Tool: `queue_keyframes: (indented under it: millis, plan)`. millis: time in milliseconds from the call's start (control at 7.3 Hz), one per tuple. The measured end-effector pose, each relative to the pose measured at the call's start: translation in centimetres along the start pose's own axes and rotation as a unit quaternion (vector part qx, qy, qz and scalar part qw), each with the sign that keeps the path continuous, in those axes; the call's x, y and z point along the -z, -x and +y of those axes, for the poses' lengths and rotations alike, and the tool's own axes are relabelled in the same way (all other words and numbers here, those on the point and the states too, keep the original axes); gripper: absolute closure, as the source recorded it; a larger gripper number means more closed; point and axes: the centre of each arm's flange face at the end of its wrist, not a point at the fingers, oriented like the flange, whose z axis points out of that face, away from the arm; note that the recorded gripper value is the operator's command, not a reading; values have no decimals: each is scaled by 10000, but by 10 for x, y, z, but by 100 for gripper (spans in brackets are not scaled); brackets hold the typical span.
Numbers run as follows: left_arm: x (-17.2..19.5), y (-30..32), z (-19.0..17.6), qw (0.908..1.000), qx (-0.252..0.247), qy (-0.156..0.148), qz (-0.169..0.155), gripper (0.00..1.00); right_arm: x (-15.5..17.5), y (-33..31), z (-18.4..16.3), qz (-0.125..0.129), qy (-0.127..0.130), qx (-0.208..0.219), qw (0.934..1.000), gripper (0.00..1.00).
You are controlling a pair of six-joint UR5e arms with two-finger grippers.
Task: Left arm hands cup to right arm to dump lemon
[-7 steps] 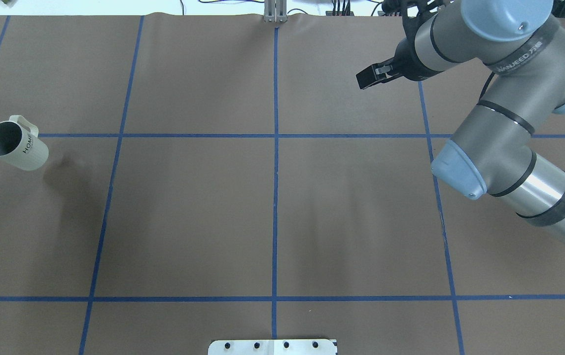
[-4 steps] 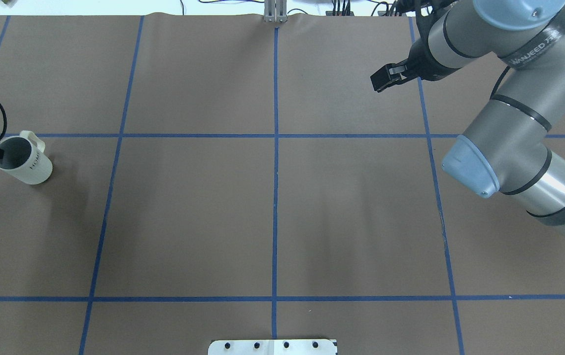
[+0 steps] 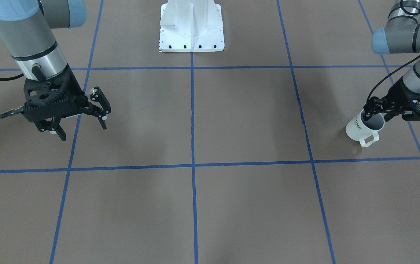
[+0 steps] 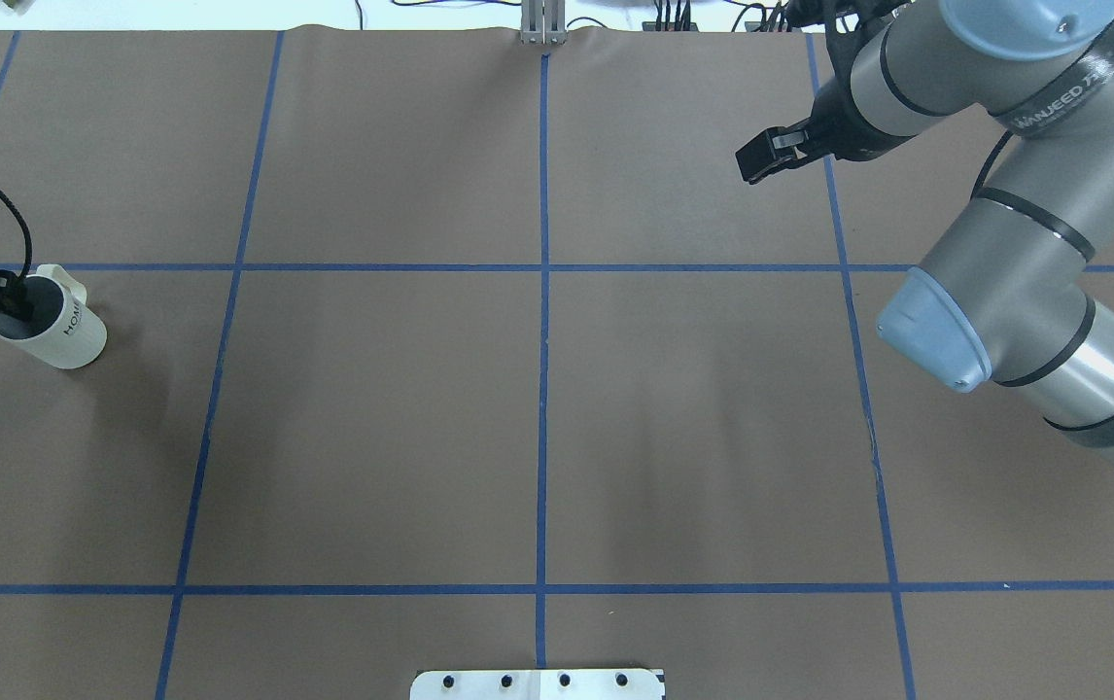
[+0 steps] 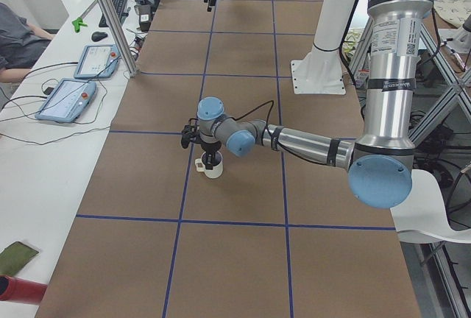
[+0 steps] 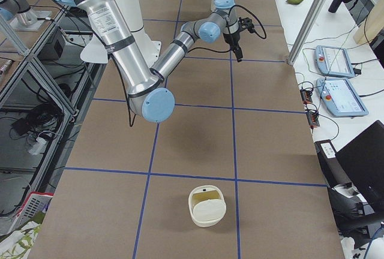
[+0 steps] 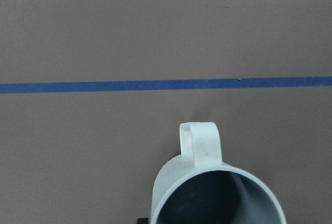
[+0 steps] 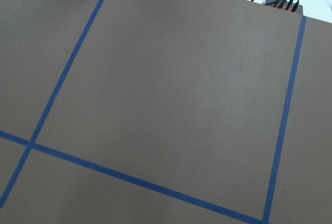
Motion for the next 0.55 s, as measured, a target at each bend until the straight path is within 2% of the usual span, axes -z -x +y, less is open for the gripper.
queue_keyframes:
  millis: [274, 548]
  plan:
    - [37, 50, -16, 9989, -394, -12, -247, 0, 13, -30, -4, 187, 99, -60, 9998, 0]
    - [83, 115, -22, 9957, -763, -7, -523, 0, 34, -76, -1, 419, 357, 253, 9982, 0]
